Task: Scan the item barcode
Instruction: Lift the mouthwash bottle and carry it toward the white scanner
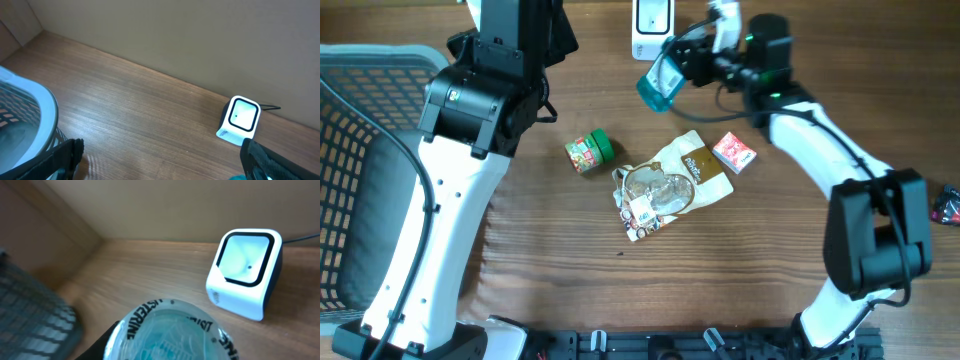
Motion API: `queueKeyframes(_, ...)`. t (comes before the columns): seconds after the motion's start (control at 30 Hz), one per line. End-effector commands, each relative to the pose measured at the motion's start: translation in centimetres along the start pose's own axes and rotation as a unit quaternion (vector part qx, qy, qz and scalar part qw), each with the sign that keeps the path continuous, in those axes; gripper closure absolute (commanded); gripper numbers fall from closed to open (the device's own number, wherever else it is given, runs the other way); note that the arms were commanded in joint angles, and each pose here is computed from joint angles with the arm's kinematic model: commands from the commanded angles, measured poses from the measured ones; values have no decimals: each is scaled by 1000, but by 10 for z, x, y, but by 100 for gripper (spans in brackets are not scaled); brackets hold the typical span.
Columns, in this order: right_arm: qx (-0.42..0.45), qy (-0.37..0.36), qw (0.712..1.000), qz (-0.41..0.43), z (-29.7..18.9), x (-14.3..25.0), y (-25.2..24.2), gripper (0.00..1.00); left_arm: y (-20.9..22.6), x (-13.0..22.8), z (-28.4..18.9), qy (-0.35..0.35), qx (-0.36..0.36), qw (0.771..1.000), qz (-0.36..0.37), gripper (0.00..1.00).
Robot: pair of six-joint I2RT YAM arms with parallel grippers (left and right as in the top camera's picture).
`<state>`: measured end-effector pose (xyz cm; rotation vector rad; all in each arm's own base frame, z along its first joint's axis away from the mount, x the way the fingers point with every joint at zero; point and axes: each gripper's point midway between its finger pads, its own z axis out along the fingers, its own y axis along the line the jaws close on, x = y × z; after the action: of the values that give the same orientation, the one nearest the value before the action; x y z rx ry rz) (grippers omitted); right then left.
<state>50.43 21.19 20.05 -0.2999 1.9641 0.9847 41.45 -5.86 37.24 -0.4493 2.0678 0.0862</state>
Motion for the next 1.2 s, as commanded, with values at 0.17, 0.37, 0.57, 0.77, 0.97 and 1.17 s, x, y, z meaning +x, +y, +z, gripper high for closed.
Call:
queueKeyframes(0.17,-204,24,968,147,-85,-55,49,77,6,-9,-9,-16,-5,1000,-13,0)
queueKeyframes(0.37,-283,63,939,187,-122,-73,76,79,6,-9,-9,-15,-5,1000,-13,0)
queueKeyframes(0.57,-314,87,917,232,-144,-87,108,80,6,-9,-9,-15,-5,1000,-13,0)
queueKeyframes(0.77,-311,107,900,287,-146,-88,111,80,6,-9,-9,-15,-5,1000,-13,0)
queueKeyframes(0.97,-314,94,909,259,-146,-89,111,80,6,-9,-9,-15,-5,1000,-13,0)
queueKeyframes(1.17,-320,39,940,111,-142,-88,106,80,6,-9,-9,-15,-5,1000,-13,0)
